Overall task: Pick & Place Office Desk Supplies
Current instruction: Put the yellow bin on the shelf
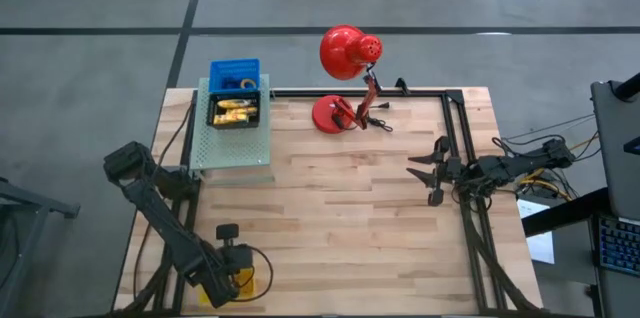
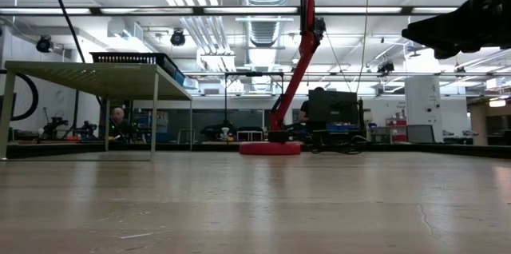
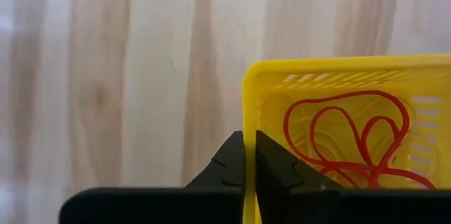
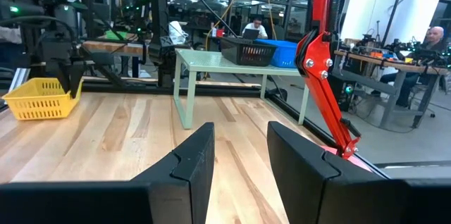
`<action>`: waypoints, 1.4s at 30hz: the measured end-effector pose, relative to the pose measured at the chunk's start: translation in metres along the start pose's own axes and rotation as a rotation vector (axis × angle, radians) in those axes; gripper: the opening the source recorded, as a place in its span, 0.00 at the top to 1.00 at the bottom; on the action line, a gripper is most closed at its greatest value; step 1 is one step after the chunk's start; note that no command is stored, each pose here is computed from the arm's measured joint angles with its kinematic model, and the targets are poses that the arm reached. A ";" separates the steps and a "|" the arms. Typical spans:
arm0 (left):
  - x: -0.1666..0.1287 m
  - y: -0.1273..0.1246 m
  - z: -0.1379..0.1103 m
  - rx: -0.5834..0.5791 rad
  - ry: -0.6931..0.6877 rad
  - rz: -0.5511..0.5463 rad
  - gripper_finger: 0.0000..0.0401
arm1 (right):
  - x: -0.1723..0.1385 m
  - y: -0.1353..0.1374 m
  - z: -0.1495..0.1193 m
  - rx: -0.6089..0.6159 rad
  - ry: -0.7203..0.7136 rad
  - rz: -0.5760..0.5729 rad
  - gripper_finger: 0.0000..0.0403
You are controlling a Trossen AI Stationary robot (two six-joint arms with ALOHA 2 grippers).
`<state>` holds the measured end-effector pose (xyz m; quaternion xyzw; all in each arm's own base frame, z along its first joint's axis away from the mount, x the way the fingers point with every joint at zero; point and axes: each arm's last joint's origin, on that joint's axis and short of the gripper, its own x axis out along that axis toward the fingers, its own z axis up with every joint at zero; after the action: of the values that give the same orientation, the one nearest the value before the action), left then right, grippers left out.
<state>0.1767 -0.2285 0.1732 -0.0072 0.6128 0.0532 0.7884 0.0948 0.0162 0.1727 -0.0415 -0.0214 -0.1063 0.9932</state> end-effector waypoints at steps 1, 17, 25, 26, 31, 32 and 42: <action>0.000 0.001 0.001 0.008 -0.014 0.010 0.97 | 0.000 0.000 0.000 0.000 0.000 0.000 0.68; 0.003 0.023 0.021 -0.061 -0.022 0.098 0.96 | 0.000 0.000 0.000 0.000 0.000 0.000 0.68; 0.005 0.026 0.029 -0.126 -0.070 0.106 0.96 | 0.000 0.000 0.000 0.000 0.000 0.000 0.68; 0.005 0.026 0.030 -0.122 -0.070 0.098 0.96 | 0.000 0.000 0.000 0.000 0.000 0.000 0.68; 0.006 0.027 0.032 -0.096 -0.053 0.084 0.96 | 0.000 0.000 0.000 0.000 0.000 0.000 0.68; 0.006 0.028 0.033 -0.098 -0.041 0.078 0.96 | 0.000 0.000 0.000 0.000 0.000 0.000 0.68; 0.015 0.055 0.058 -0.028 0.058 0.036 0.96 | 0.000 0.000 0.000 0.000 0.000 0.000 0.68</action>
<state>0.2316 -0.1687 0.1764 -0.0088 0.6345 0.0758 0.7691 0.0948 0.0162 0.1727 -0.0415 -0.0214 -0.1063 0.9932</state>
